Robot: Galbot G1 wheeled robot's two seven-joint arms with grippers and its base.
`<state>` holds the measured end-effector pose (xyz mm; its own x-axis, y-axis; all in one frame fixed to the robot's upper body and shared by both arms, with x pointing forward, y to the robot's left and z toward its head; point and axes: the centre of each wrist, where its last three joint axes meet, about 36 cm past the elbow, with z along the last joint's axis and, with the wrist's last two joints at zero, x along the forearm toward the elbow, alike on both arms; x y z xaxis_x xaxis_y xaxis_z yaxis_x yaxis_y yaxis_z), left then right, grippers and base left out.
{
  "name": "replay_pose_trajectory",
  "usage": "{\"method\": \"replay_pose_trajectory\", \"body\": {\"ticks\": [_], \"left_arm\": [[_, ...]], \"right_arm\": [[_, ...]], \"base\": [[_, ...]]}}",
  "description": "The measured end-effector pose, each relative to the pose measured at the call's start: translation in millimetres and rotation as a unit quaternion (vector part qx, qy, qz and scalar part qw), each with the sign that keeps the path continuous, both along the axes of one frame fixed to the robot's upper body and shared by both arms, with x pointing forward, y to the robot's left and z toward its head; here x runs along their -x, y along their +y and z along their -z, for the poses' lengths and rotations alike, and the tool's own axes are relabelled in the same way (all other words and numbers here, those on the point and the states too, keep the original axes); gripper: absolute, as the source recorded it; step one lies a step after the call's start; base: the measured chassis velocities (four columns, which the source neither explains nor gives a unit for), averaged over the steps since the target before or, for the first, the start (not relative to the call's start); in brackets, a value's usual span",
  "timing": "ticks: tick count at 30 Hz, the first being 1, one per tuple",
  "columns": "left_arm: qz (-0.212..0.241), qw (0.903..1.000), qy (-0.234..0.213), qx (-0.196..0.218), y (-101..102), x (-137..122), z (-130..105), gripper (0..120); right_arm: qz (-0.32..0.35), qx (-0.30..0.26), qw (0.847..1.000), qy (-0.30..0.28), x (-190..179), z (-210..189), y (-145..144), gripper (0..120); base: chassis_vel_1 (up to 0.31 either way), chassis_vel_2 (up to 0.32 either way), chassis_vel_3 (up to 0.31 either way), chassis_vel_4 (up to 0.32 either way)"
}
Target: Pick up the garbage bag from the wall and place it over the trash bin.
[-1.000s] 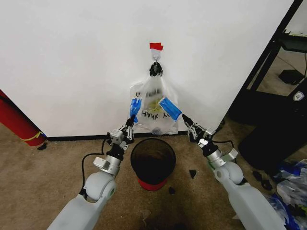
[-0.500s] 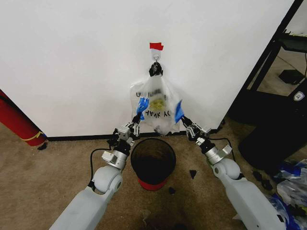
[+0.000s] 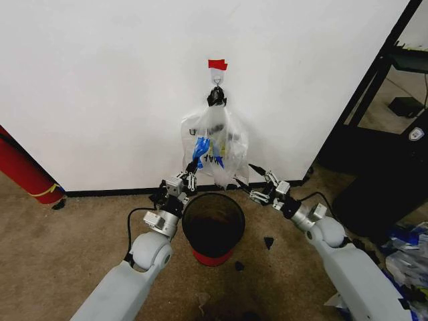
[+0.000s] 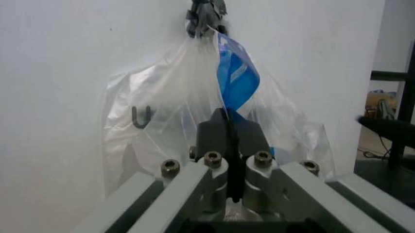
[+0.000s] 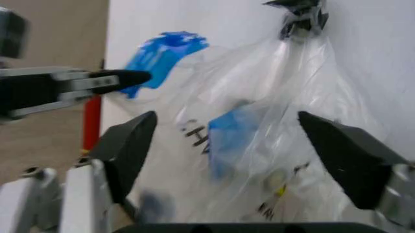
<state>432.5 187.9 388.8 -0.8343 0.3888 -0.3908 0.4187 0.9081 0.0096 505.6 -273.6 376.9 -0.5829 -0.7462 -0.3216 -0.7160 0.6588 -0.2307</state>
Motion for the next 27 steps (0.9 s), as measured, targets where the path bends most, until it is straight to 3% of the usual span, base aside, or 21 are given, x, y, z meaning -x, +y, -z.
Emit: {"method": "replay_pose_trajectory", "body": {"ticks": [5,10,17,21,27], "left_arm": [[0.001,1.0,-0.001,-0.002,-1,-1,0,0],[0.002,1.0,0.001,-0.003,-3,-2,2,0],[0.0,1.0,0.0,-0.003,-5,-4,4,0],[-0.002,1.0,0.0,-0.002,-4,-5,6,0],[-0.004,1.0,-0.001,-0.003,-4,-7,7,0]], "right_arm": [[0.016,0.05,0.999,-0.011,-31,-22,20,99],[-0.017,0.12,0.992,-0.019,-59,-56,31,100],[-0.097,0.235,0.967,-0.023,-84,-106,34,100],[-0.103,0.302,0.948,-0.022,-99,-130,30,90],[-0.092,0.331,0.939,-0.009,-110,-135,28,70]], "base": [[0.0,0.0,0.0,0.0],[0.0,0.0,0.0,0.0],[0.0,0.0,0.0,0.0],[0.0,0.0,0.0,0.0],[0.0,0.0,0.0,0.0]]}}
